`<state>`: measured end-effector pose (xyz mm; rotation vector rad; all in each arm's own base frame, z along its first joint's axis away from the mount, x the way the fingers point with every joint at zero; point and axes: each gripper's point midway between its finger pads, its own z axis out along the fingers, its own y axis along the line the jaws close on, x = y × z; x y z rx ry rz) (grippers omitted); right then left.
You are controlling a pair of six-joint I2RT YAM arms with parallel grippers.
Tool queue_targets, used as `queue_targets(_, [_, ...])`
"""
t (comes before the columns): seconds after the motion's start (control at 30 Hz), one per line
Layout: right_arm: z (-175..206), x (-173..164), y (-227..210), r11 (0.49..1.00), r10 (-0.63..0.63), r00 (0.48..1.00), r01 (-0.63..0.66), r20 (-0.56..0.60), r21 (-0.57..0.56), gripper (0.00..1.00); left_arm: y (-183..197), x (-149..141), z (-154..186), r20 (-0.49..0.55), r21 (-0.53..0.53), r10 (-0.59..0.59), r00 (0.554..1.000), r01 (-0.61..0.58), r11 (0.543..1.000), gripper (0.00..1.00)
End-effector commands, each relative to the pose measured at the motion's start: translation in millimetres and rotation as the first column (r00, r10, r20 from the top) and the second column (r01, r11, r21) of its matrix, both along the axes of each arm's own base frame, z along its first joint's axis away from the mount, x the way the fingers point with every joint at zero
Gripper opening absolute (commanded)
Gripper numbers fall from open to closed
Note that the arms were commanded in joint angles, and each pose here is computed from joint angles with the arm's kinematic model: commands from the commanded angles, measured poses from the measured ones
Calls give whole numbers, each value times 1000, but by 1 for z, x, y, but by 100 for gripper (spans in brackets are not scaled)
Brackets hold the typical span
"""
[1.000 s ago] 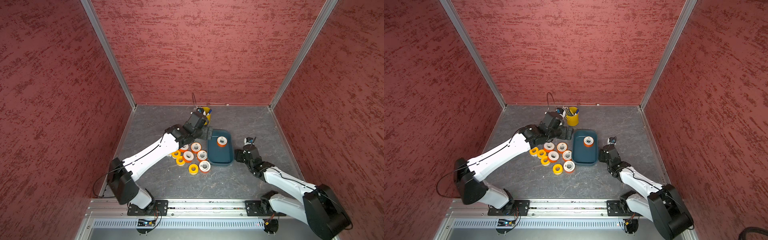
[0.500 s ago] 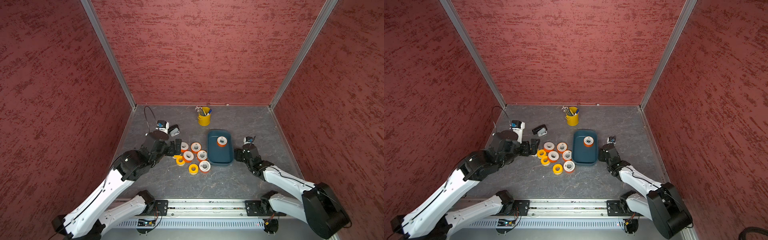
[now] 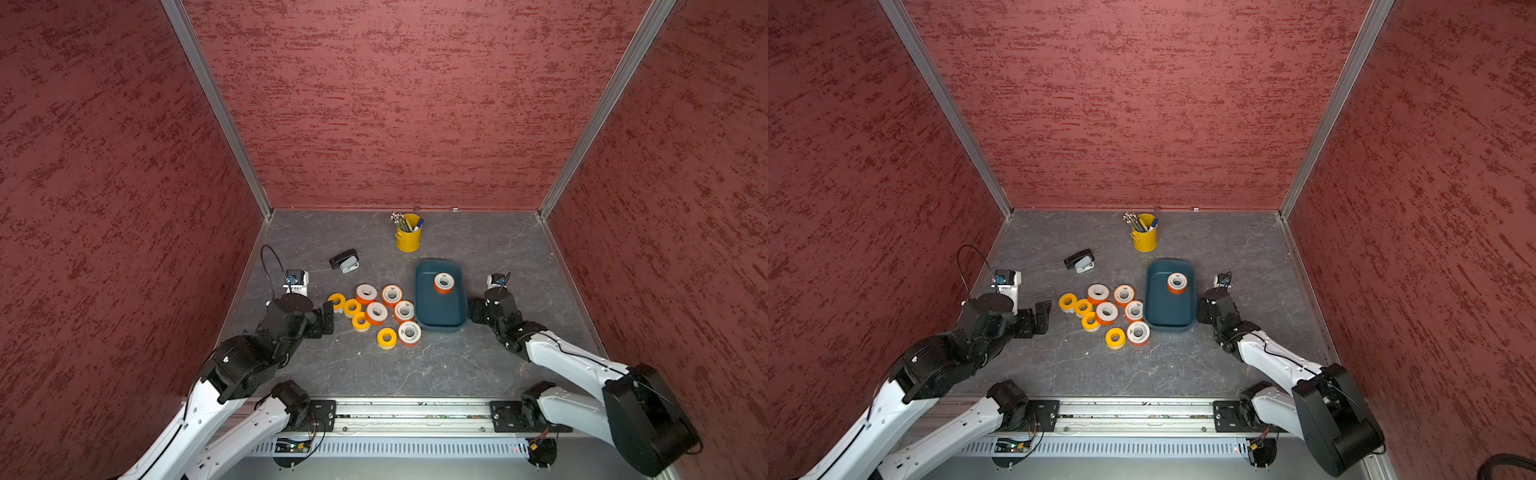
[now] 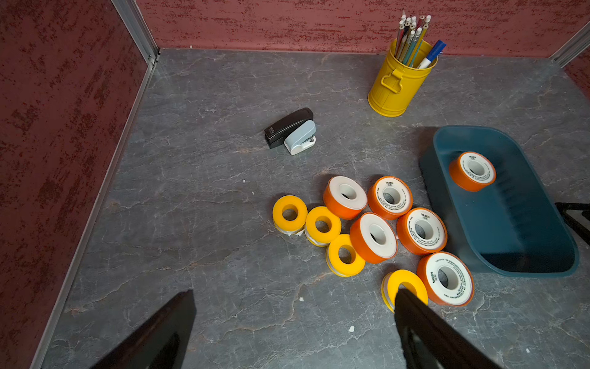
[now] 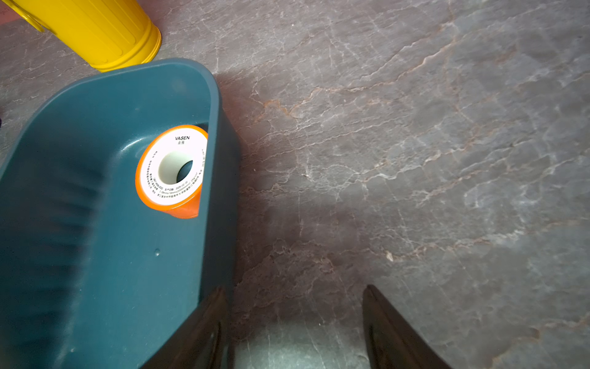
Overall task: Put the sealing tape into the storage box
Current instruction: Pick up the sealing tape at the center of the board.
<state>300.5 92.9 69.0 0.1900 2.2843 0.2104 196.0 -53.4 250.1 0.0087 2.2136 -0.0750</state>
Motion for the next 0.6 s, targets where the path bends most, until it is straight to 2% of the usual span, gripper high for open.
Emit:
queue_targets(0.0, [12, 8, 7, 1000, 7, 1000, -8, 27, 24, 69, -4, 4, -1, 6, -10, -25, 1000, 25, 1000, 100])
queue_targets(0.3, [26, 0, 5, 999, 19, 998, -21, 55, 34, 70, -5, 9, -5, 0, -48, -34, 999, 34, 998, 100])
queue_targets(0.57, [86, -6, 30, 978, 163, 975, -179, 151, 104, 67, 1, 15, -6, -8, -74, -1, 1000, 0, 997, 100])
